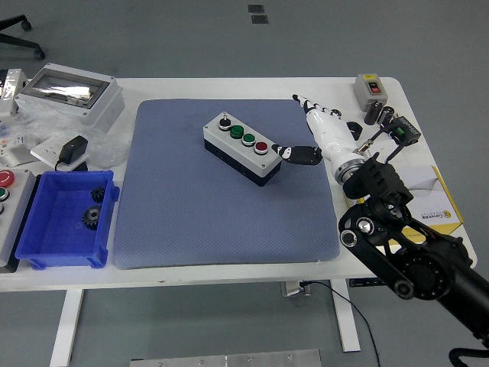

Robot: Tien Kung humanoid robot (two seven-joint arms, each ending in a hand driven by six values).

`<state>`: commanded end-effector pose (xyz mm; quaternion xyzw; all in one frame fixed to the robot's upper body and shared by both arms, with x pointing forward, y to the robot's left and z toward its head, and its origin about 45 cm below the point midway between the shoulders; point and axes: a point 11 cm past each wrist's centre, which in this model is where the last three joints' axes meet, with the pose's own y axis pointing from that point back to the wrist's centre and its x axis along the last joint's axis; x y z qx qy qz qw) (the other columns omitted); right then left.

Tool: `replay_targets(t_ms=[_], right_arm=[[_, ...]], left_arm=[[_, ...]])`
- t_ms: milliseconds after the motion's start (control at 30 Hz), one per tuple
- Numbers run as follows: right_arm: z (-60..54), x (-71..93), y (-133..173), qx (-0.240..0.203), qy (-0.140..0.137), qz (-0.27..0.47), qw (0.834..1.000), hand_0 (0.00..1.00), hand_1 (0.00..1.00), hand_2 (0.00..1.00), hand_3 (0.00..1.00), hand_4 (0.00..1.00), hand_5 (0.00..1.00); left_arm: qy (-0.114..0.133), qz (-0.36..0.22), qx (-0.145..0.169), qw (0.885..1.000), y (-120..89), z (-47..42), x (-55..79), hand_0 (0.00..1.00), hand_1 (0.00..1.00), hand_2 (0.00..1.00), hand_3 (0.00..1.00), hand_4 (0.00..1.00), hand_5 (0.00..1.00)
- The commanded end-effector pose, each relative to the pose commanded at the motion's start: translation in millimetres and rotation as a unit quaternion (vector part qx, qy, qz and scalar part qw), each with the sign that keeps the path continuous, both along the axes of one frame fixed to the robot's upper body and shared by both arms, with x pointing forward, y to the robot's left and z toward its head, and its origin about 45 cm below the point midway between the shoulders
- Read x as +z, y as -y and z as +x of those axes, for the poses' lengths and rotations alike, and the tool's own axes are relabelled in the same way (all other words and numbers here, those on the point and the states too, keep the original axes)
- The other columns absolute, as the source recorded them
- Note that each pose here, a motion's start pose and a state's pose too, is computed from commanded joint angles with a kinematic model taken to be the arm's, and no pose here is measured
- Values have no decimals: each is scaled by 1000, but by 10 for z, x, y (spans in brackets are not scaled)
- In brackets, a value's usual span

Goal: Pick up the button,place it on the desk,press the button,press the button

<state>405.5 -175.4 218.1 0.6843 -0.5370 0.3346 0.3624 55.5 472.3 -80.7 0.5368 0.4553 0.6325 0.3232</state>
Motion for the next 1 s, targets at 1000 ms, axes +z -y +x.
replay_targets(t_ms=[1000], right_arm=[[437,-538,-299,-12,-110,-56,992,998,998,998,998,998,499]], left_arm=[[-1,4,1,1000,-33,79,40,633,498,494,603,273,42]])
